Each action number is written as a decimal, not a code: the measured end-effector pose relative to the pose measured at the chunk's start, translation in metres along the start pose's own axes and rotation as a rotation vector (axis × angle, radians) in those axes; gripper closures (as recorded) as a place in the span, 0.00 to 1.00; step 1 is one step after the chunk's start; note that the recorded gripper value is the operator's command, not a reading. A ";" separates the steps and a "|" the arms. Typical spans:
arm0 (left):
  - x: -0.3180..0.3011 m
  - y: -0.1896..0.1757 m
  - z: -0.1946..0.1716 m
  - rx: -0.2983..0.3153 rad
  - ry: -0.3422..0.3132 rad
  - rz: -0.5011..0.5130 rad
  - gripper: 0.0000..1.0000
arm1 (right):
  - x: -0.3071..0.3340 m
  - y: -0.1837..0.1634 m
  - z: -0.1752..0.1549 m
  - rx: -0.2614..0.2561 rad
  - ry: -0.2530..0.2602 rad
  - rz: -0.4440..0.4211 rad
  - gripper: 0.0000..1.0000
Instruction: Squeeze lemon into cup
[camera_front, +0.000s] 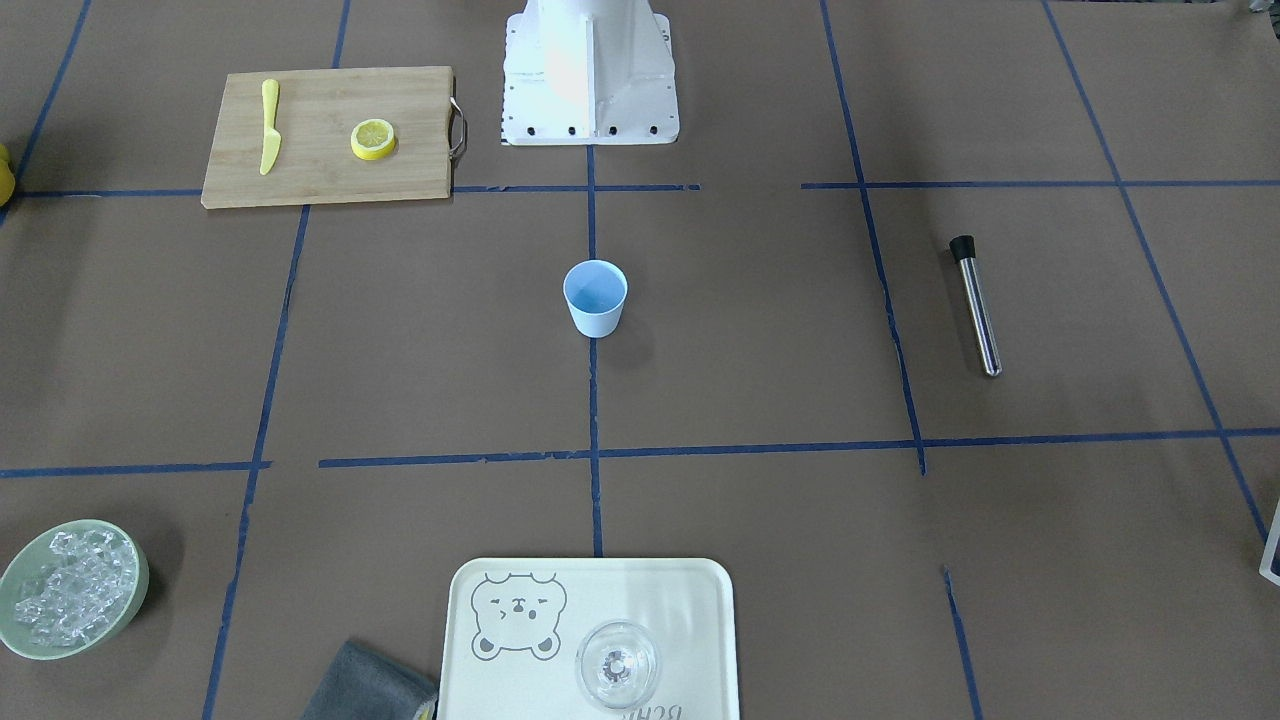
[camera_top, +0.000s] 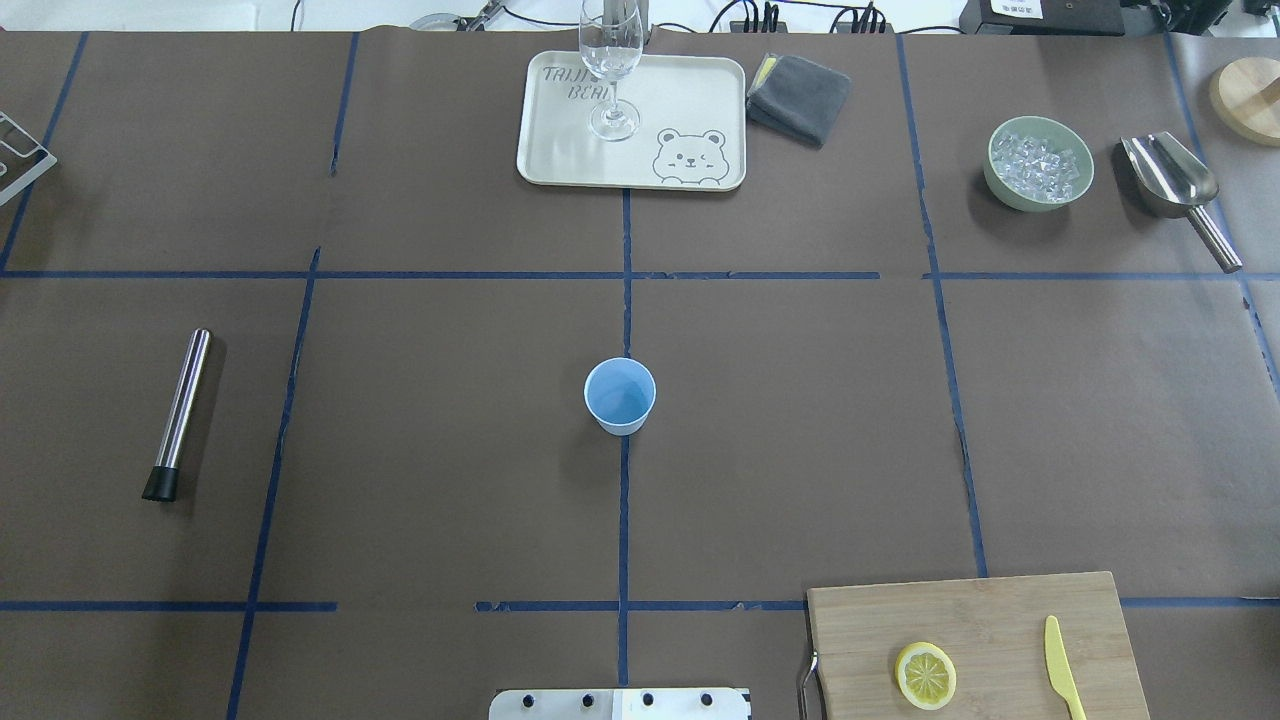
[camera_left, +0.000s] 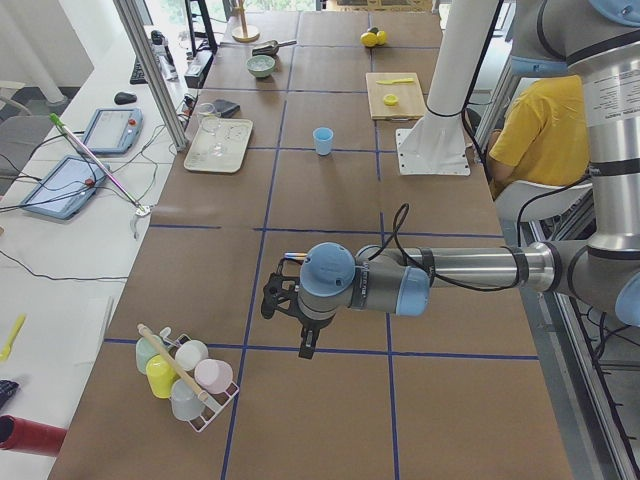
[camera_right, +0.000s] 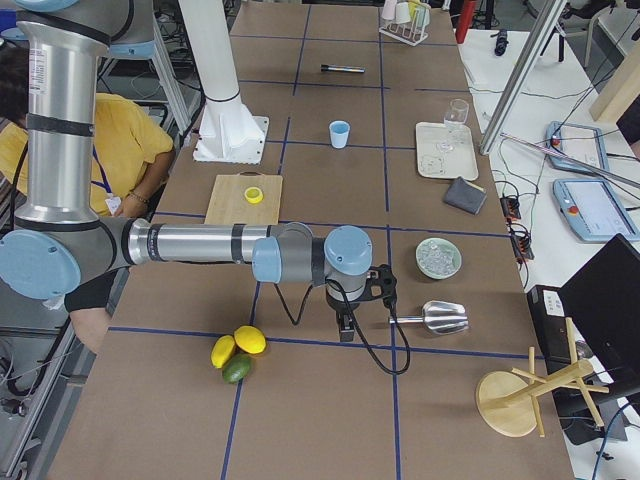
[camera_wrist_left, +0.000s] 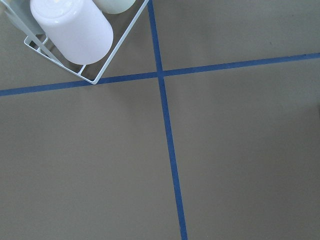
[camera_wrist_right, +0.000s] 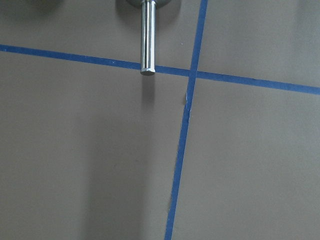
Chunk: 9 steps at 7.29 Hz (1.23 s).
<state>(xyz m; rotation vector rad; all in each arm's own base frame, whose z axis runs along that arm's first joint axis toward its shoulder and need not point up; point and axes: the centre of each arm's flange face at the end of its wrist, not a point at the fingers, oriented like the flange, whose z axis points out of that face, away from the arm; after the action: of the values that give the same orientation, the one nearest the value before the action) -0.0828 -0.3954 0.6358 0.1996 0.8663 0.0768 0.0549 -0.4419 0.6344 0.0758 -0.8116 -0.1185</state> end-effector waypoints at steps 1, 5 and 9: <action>0.003 -0.001 -0.003 0.005 0.001 0.007 0.00 | 0.000 0.001 0.001 -0.001 -0.002 0.002 0.00; 0.009 -0.001 -0.007 0.012 -0.004 0.022 0.00 | 0.001 0.002 0.002 -0.003 -0.008 0.008 0.00; 0.010 0.000 -0.007 0.010 -0.006 0.024 0.00 | -0.003 0.002 0.001 0.000 -0.012 0.005 0.00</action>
<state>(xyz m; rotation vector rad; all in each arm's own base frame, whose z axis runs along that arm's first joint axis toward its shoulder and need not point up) -0.0816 -0.3925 0.6243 0.2192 0.8586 0.0941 0.0525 -0.4390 0.6328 0.0730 -0.8233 -0.1140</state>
